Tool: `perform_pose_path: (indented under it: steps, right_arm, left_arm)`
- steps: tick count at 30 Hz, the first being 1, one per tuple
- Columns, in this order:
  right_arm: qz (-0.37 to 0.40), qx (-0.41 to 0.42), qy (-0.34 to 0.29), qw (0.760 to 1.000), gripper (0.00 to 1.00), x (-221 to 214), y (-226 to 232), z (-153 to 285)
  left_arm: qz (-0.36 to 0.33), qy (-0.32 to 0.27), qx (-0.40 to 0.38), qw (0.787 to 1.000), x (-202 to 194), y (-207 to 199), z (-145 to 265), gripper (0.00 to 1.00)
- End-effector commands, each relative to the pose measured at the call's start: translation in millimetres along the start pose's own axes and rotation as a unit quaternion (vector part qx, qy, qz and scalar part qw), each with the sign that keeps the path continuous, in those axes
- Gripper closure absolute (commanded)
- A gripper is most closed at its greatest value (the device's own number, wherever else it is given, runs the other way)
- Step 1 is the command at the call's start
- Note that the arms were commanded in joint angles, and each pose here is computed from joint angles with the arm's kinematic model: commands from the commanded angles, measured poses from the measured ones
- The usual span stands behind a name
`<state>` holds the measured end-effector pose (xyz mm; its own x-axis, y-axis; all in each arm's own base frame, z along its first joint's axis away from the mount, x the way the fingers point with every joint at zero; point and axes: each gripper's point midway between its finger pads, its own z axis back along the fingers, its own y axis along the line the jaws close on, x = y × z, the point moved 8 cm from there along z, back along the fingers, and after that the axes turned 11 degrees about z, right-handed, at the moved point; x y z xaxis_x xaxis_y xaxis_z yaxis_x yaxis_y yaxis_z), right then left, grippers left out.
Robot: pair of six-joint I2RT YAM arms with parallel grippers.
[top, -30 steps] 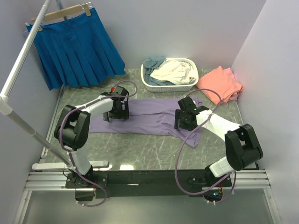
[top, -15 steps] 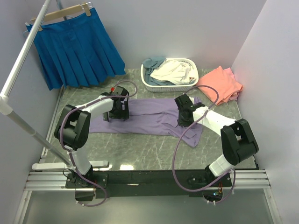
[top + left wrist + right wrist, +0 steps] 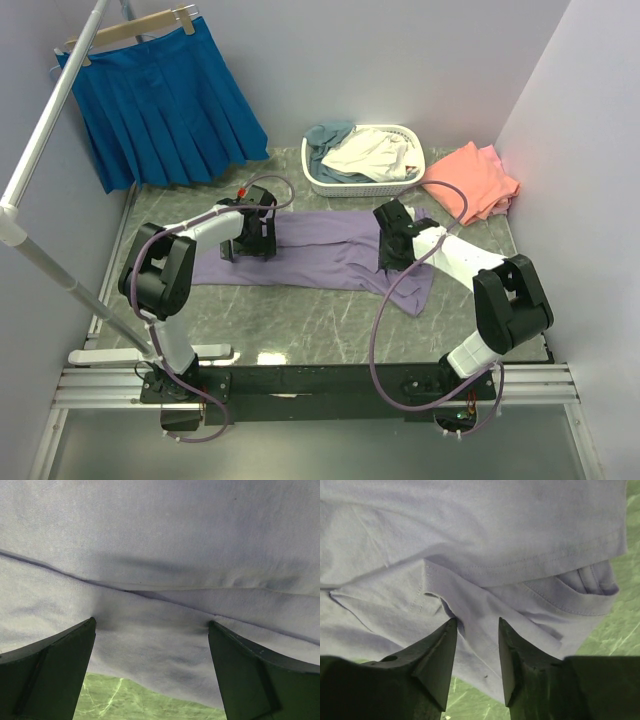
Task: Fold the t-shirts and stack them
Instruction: Fold the tshirt
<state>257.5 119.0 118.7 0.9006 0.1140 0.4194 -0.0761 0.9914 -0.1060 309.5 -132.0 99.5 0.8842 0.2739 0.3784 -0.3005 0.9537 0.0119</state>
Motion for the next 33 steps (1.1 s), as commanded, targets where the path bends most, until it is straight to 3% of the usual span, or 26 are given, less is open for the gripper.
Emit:
perform_pose_path:
  steps: [1,8,11,14,20,23,24,25,33]
  right_arm:
    - [-0.001,0.012,-0.018,1.0,0.53,9,7,11]
    - [0.013,0.023,-0.018,0.999,0.53,7,24,11]
    - [0.014,0.001,-0.009,1.0,0.53,4,23,3]
    - [0.013,-0.019,-0.005,1.0,0.61,3,21,-2]
    - [0.01,-0.055,0.009,0.998,0.6,-5,15,-10]
    - [0.006,-0.057,0.003,0.998,0.74,-6,13,-8]
    - [0.005,-0.058,-0.001,0.998,0.89,-5,13,-7]
    - [0.004,-0.056,-0.005,0.998,0.98,-3,13,-5]
    - [0.031,-0.069,-0.041,0.996,1.0,33,11,17]
  left_arm:
    - [-0.002,-0.004,0.008,1.0,0,0,-4,0.01]
    - [-0.005,-0.003,0.008,1.0,-1,0,-5,0.01]
    - [-0.007,0.0,0.012,1.0,-2,0,-7,0.0]
    - [-0.009,0.001,0.014,1.0,-3,-1,-7,0.01]
    - [-0.013,0.004,0.021,1.0,-6,0,-9,0.01]
    - [-0.014,0.004,0.022,1.0,-6,0,-10,0.0]
    - [-0.015,0.005,0.025,1.0,-6,0,-11,0.01]
    - [-0.016,0.004,0.025,1.0,-7,0,-10,0.01]
    - [-0.019,0.003,0.029,0.999,-7,0,-10,0.01]
